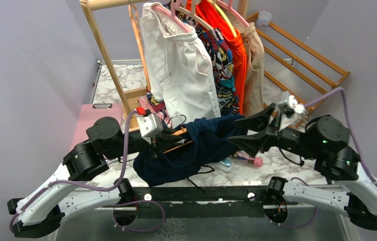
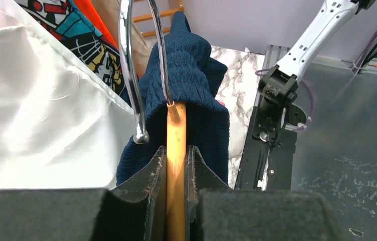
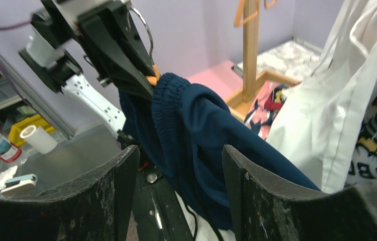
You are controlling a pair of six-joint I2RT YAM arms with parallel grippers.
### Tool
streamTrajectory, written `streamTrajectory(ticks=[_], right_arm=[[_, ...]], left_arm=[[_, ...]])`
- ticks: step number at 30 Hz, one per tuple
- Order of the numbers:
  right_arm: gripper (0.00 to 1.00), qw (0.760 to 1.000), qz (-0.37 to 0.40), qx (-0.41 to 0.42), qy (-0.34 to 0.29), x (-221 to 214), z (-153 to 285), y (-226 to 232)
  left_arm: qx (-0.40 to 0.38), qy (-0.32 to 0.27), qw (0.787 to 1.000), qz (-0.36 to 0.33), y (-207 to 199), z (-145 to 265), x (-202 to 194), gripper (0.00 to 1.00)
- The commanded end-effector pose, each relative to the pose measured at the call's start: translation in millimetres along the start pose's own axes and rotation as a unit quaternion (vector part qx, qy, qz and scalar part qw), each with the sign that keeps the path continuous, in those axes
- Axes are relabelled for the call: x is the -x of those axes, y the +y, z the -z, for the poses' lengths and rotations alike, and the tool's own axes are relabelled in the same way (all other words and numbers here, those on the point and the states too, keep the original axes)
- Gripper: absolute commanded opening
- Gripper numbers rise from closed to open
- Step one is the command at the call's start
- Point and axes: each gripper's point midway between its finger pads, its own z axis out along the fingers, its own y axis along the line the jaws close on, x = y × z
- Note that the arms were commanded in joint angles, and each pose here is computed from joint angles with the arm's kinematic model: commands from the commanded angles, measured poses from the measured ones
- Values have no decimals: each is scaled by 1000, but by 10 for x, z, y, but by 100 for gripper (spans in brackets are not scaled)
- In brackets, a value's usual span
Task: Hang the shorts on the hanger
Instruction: Hang the shorts on the hanger.
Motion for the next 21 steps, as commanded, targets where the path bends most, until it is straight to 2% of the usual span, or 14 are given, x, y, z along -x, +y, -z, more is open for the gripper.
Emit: streamTrajectory(ticks=[1,6,10,17,21], right_arm=[[64,999,-19,-10,34,-282,-198,-69],[66,1000,-25,-2,19,-306,-359,-66],[66,999,-20,-1,30,-376,-440,-82],[67,999,-12,-36,35,-435,-491,-224],[61,998,-11,-51,39,-472,-538,-286]], left_arm=[[10,-39,999,-2,48,-47,251,0],[9,-38,999,-1,50,-62,253,0],[11,-38,999,-1,54,-58,250,0],[9,-37,999,-2,48,-65,236,0],[5,-36,999,-2,41,-89,208,0]])
